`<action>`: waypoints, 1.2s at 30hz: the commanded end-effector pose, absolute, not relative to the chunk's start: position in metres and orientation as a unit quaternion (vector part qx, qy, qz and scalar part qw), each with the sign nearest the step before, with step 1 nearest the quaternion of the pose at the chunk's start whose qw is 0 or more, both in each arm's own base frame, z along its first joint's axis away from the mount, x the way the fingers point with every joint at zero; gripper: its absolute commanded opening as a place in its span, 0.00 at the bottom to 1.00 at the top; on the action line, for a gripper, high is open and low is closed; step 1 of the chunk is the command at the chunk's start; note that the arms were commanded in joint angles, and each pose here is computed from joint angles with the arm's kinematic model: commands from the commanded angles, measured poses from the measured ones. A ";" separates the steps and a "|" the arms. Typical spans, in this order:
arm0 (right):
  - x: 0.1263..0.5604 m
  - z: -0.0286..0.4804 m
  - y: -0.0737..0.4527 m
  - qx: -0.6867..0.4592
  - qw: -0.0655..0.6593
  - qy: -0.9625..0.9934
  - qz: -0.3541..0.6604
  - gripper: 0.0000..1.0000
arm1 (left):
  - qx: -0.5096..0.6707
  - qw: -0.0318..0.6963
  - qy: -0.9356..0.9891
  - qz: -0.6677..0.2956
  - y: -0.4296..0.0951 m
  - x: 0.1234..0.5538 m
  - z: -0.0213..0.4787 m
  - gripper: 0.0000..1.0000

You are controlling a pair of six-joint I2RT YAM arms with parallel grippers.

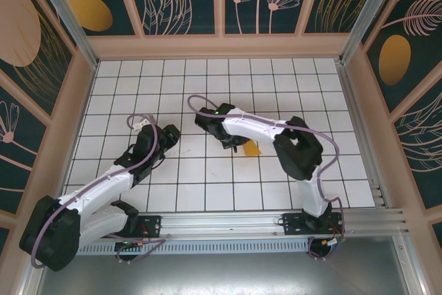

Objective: Fold a paper plane with a square sheet of paper (pick it up from the middle)
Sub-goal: Turn over the paper at the center of the table.

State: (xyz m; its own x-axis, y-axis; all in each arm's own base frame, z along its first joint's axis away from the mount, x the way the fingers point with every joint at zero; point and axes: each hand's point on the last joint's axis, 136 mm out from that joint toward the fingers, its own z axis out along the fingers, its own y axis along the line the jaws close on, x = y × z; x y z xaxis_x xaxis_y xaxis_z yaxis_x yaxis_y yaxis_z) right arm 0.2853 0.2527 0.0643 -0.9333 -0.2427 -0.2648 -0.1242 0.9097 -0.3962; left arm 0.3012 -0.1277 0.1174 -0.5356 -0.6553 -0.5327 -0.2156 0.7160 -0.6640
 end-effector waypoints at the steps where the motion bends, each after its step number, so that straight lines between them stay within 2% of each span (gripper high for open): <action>1: 0.282 0.057 0.296 -0.101 0.144 0.975 -0.133 0.12 | -0.285 0.415 0.825 -0.256 -0.112 0.294 0.116 0.49; 4: 0.284 0.041 0.328 -0.109 0.130 0.982 -0.084 0.21 | -0.286 0.421 0.822 -0.254 -0.107 0.291 0.119 0.50; 7: 0.287 0.047 0.365 -0.108 0.129 0.986 0.006 0.42 | -0.284 0.423 0.822 -0.257 -0.108 0.291 0.122 0.51; 9: 0.287 0.061 0.385 -0.102 0.132 0.982 0.088 0.44 | -0.283 0.421 0.823 -0.257 -0.108 0.290 0.122 0.51; 12: 0.289 0.092 0.390 -0.085 0.152 0.966 0.193 0.55 | -0.282 0.420 0.824 -0.255 -0.107 0.288 0.120 0.51; 13: 0.289 0.099 0.388 -0.078 0.156 0.958 0.227 0.56 | -0.282 0.419 0.824 -0.256 -0.107 0.288 0.120 0.51; 15: 0.284 0.108 0.381 -0.067 0.156 0.937 0.304 0.51 | -0.276 0.418 0.824 -0.265 -0.111 0.288 0.119 0.51; 18: 0.288 0.115 0.359 -0.025 0.157 0.907 0.390 0.30 | -0.262 0.412 0.827 -0.278 -0.119 0.290 0.119 0.51; 22: 0.283 0.098 0.349 -0.007 0.121 0.885 0.450 0.17 | -0.243 0.400 0.833 -0.296 -0.133 0.295 0.119 0.51; 28: 0.282 0.068 0.352 0.008 0.099 0.889 0.447 0.16 | -0.228 0.375 0.847 -0.301 -0.145 0.299 0.110 0.51; 32: 0.282 0.031 0.340 0.067 0.078 0.906 0.411 0.15 | -0.211 0.361 0.852 -0.316 -0.156 0.300 0.108 0.51; 36: 0.277 0.017 0.336 0.129 0.075 0.897 0.415 0.14 | -0.193 0.350 0.858 -0.323 -0.165 0.304 0.108 0.51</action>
